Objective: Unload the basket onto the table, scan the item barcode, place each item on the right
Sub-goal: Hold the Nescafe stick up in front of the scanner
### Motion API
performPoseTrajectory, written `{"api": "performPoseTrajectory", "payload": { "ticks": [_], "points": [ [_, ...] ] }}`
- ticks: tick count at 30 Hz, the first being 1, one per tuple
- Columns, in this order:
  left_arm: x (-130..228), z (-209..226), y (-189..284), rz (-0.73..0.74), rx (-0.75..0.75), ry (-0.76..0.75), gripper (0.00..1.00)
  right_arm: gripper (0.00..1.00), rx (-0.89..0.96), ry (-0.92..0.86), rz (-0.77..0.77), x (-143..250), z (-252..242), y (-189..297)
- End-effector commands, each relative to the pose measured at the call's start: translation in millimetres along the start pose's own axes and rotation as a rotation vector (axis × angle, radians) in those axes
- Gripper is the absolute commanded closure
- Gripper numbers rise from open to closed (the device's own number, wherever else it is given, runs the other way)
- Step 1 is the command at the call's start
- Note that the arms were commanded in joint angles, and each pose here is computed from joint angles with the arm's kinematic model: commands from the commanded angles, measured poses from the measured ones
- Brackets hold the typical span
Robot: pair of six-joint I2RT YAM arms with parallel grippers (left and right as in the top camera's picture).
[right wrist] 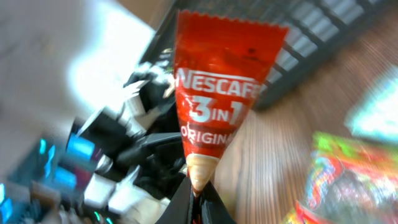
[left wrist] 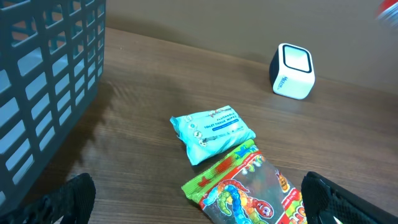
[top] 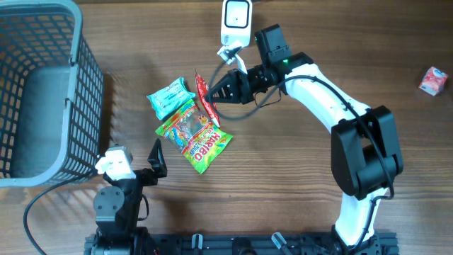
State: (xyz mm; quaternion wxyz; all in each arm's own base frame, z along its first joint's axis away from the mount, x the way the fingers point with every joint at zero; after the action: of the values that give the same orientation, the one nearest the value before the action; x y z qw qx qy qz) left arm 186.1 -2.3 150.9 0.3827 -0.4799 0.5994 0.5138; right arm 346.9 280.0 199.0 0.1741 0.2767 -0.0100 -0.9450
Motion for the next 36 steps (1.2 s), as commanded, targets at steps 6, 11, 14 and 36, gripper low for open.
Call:
{"api": "performPoseTrajectory", "payload": {
  "ticks": [6, 11, 14, 36],
  "points": [
    [1, -1, 0, -0.002, 0.008, 0.003, 0.0, 0.95, 0.902, -0.418, -0.344, -37, -80, 60],
    [1, -1, 0, -0.002, 0.008, 0.003, 0.0, 0.95, 0.962, -0.343, -0.582, -107, -62, 80],
    [1, -1, 0, -0.002, 0.008, 0.003, 0.0, 0.95, 0.925, -0.349, -0.696, -134, -74, 82],
    [1, -1, 0, -0.002, 0.008, 0.003, 0.0, 0.95, 0.755, -0.767, -0.875, -145, -165, 86]
  ]
}}
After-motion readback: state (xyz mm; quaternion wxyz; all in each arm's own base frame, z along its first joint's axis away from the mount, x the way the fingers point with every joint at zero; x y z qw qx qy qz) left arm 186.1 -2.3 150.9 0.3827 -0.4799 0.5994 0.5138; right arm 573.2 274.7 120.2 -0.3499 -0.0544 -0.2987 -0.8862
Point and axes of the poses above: each gripper's point midway between its finger pads, its own y axis back along the fingers, its own z axis along the line the jaws close on, x = y × z, the point moved 5 cm from there along y, back along the fingers, and after that the axes turned 3 degrees about -y, right-handed, at the moved point
